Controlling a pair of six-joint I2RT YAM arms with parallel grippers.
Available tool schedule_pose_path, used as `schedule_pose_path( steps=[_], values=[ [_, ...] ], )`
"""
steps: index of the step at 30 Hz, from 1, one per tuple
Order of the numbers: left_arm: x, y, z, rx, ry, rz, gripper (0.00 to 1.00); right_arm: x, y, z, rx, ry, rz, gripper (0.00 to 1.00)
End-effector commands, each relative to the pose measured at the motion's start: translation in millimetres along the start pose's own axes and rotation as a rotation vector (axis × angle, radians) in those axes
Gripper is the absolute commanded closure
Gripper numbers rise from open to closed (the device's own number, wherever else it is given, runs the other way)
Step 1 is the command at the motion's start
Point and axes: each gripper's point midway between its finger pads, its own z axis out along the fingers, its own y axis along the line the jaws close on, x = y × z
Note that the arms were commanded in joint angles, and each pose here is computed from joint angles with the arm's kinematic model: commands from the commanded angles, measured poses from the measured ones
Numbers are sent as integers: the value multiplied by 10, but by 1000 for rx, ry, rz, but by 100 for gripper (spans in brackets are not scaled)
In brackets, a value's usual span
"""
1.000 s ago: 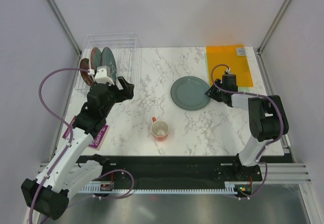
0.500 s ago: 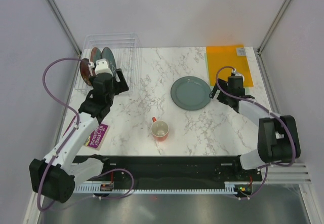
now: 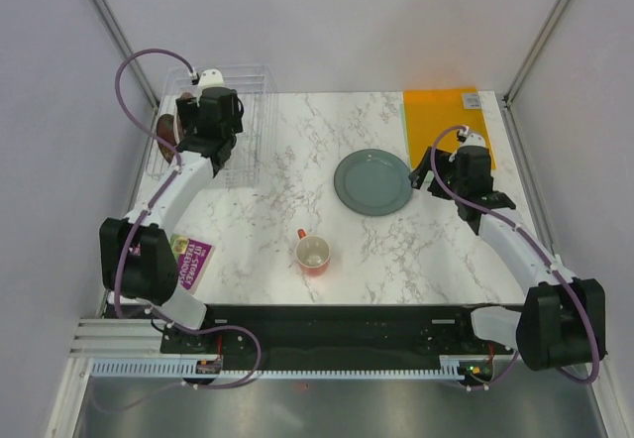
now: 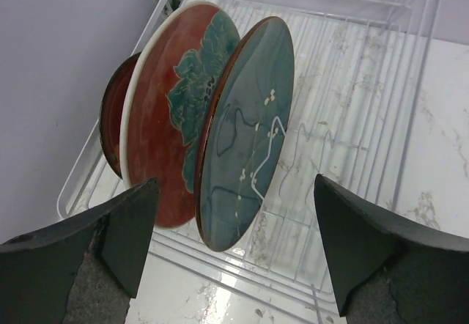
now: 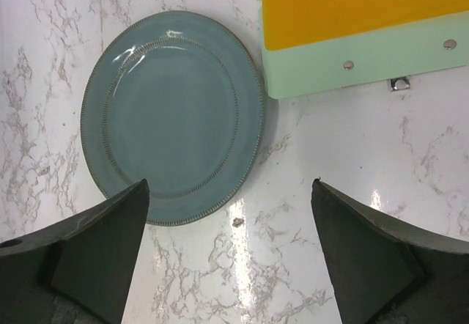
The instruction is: Unload the plates from the dish rack
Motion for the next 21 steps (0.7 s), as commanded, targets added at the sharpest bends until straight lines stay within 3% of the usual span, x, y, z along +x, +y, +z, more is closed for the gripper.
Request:
schedule_pose_path(
  steps=[1, 8, 13, 14, 15, 17, 18, 21],
  values=[
    [-195, 137, 193, -128, -49, 69, 8, -18, 85, 38, -33, 29, -23, 2],
    [-106, 165, 521, -182, -20, 56, 10, 35, 36, 47, -21, 38, -38, 2],
    [93, 206, 696, -178, 35, 50, 19, 73, 26, 57, -21, 50, -39, 2],
    [110, 192, 724, -163, 42, 32, 24, 85, 21, 67, -19, 54, -37, 2],
    [155, 206, 769, -155, 58, 20, 37, 92, 15, 77, -17, 56, -37, 2],
    [205, 198, 774, -141, 77, 3, 54, 108, 9, 90, -16, 62, -38, 2],
    [201, 193, 774, -135, 77, -1, 72, 125, 4, 102, -13, 68, -40, 2],
    [179, 168, 770, -121, 76, 5, 98, 155, -10, 120, -10, 76, -40, 2]
  ],
)
